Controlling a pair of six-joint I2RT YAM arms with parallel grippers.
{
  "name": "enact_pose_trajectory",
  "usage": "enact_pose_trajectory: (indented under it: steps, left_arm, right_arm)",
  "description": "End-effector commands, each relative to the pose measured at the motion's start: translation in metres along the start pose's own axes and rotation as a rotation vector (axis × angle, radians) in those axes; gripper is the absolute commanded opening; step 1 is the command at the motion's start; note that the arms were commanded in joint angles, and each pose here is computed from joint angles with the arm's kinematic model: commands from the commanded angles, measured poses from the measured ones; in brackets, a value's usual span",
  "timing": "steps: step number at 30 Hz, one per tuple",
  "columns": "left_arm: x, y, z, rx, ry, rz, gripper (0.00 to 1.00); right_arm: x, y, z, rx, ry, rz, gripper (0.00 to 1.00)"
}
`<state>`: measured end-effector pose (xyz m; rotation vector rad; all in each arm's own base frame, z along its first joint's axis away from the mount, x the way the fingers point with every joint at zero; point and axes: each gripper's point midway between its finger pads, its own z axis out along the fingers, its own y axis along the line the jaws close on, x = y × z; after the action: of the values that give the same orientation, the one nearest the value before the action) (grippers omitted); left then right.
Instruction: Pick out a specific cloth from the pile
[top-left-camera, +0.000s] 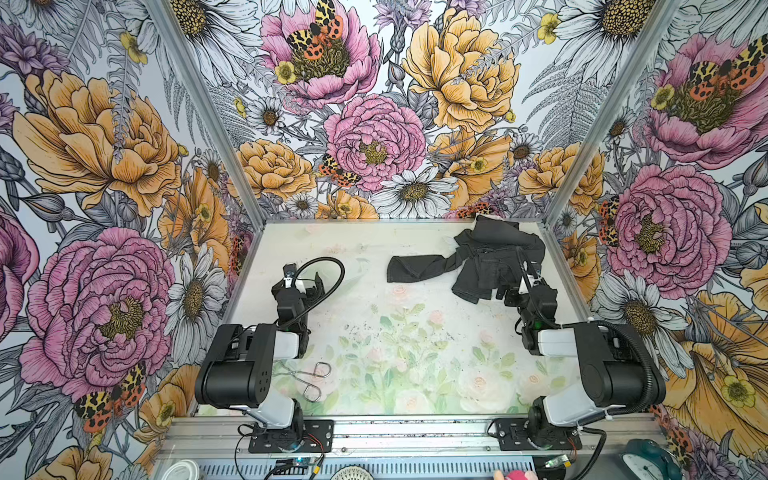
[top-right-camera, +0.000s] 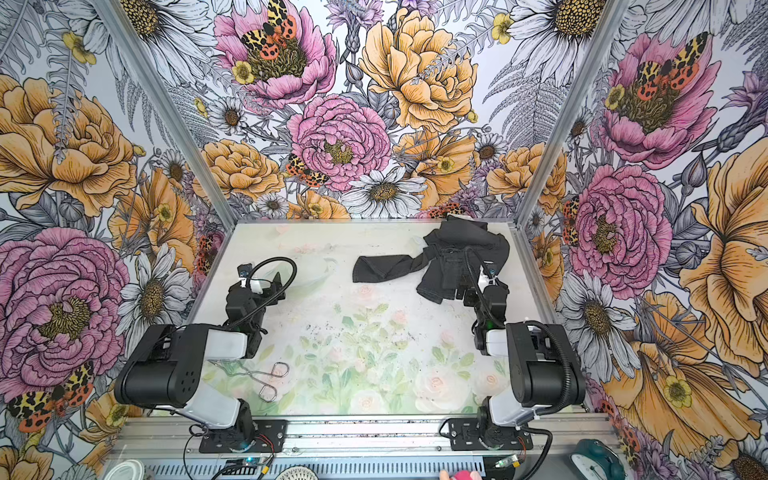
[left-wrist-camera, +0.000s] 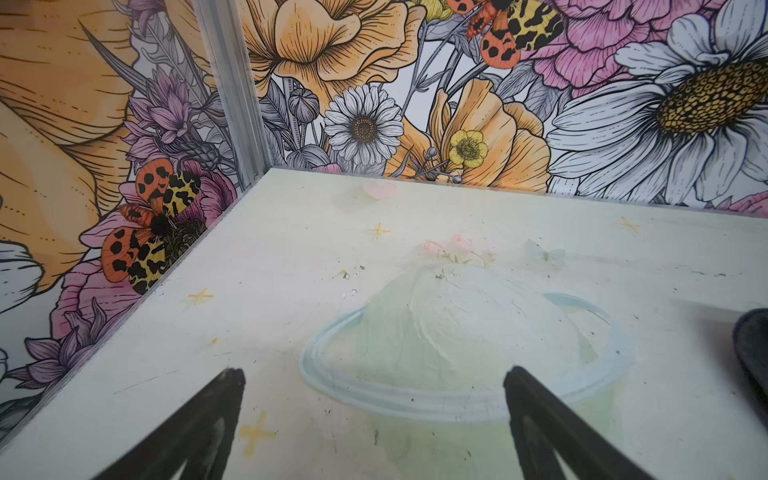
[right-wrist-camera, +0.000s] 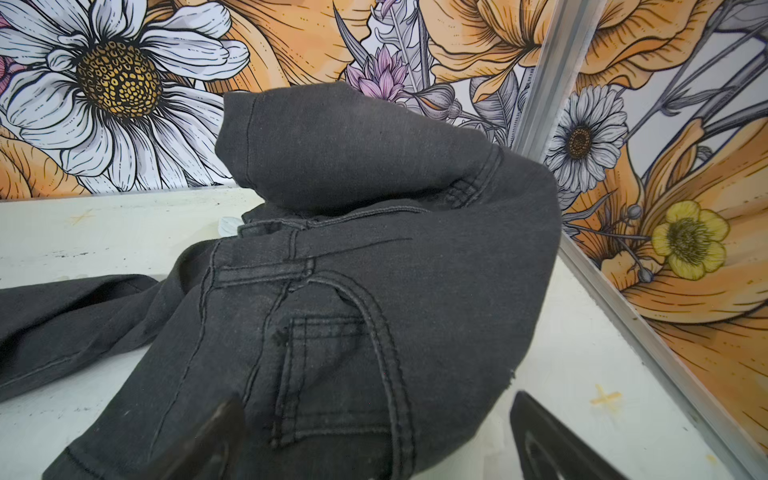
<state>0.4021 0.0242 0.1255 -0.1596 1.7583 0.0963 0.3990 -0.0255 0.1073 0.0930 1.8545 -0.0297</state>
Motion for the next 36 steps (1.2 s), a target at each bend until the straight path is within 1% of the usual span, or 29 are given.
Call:
enact_pose_trajectory:
  steps: [1,32,34,36]
  left_arm:
    - [-0.005,-0.005,0.001,0.023,-0.015,0.014,0.99]
    - [-0.005,-0.004,0.002,0.035,-0.010,0.000,0.98]
    - [-0.006,-0.003,-0.002,0.036,-0.026,-0.004,0.99]
    - [-0.013,0.000,-0.014,0.032,-0.078,-0.016,0.99]
  right_arm:
    - [-0.008,0.000,0.000,0.007,-0.029,-0.003,1.00]
    - [-0.007,0.000,0.000,0.008,-0.026,-0.003,0.99]
    - [-0.009,-0.001,-0.002,0.008,-0.031,-0.003,1.00]
    - [-0.022,0.000,-0.013,0.008,-0.046,-0.007,1.00]
